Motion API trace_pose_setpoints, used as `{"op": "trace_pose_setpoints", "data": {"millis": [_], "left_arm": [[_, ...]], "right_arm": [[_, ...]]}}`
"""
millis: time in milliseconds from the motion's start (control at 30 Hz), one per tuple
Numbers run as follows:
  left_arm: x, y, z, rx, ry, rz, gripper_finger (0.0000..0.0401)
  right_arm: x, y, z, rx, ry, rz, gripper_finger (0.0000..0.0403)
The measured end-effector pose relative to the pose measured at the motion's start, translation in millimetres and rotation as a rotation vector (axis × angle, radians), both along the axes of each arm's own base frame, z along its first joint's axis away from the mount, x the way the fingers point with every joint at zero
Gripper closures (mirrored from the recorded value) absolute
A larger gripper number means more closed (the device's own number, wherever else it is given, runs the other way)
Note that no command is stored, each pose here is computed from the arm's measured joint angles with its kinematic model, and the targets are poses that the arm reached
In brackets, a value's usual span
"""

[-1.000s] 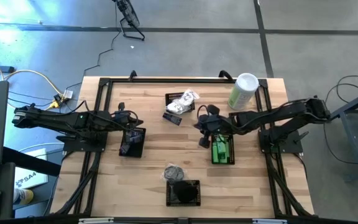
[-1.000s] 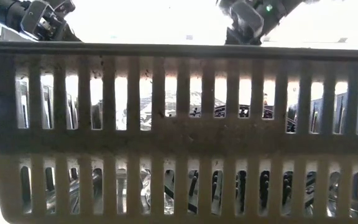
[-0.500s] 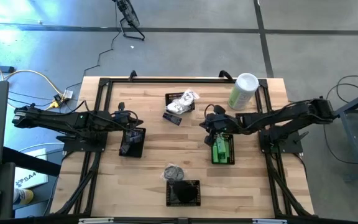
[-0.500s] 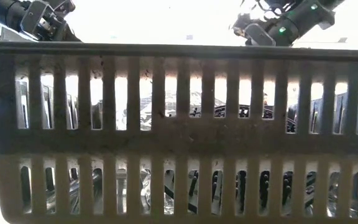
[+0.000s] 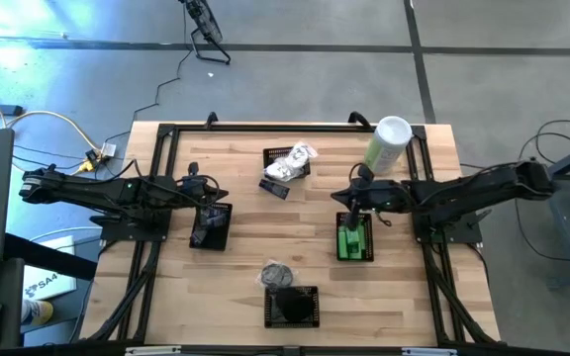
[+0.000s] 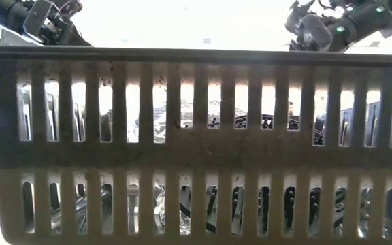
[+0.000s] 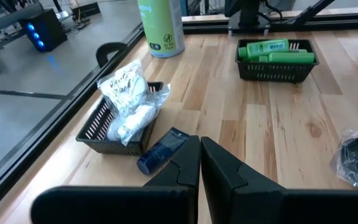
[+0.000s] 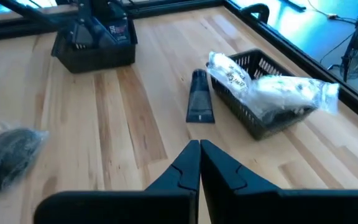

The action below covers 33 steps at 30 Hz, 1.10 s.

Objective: Pick & Place Travel size toiletries
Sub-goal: Adjust the top middle black bin on the table

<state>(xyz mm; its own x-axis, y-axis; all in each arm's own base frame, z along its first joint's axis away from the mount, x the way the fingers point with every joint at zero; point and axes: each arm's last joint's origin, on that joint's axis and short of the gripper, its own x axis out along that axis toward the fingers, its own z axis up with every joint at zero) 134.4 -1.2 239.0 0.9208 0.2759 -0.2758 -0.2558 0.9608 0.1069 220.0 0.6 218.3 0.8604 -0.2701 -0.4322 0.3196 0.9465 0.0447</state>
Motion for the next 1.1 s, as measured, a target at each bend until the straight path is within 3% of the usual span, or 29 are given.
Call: {"op": "trace_pose_setpoints", "data": {"millis": [400,767,1100], "left_arm": [[1.8,-0.2,6.5,-0.007,-0.071,-0.003,0.0391],[6.7,-0.6,9.8,-0.031,-0.118,0.002,0.0391],[37.6,-3.2,-1.1,-0.038,-0.092,0.007,0.0391]], "right_arm": [[-25.5,-1.2,2.0,-0.046,-0.123,0.018,0.0399],[-41.2,-1.8,-4.7,-0.091,-0.147,0.039,0.0399],[-55.8,-2.5,-1.8,-0.129,-0.238,0.045,0.0399]]}}
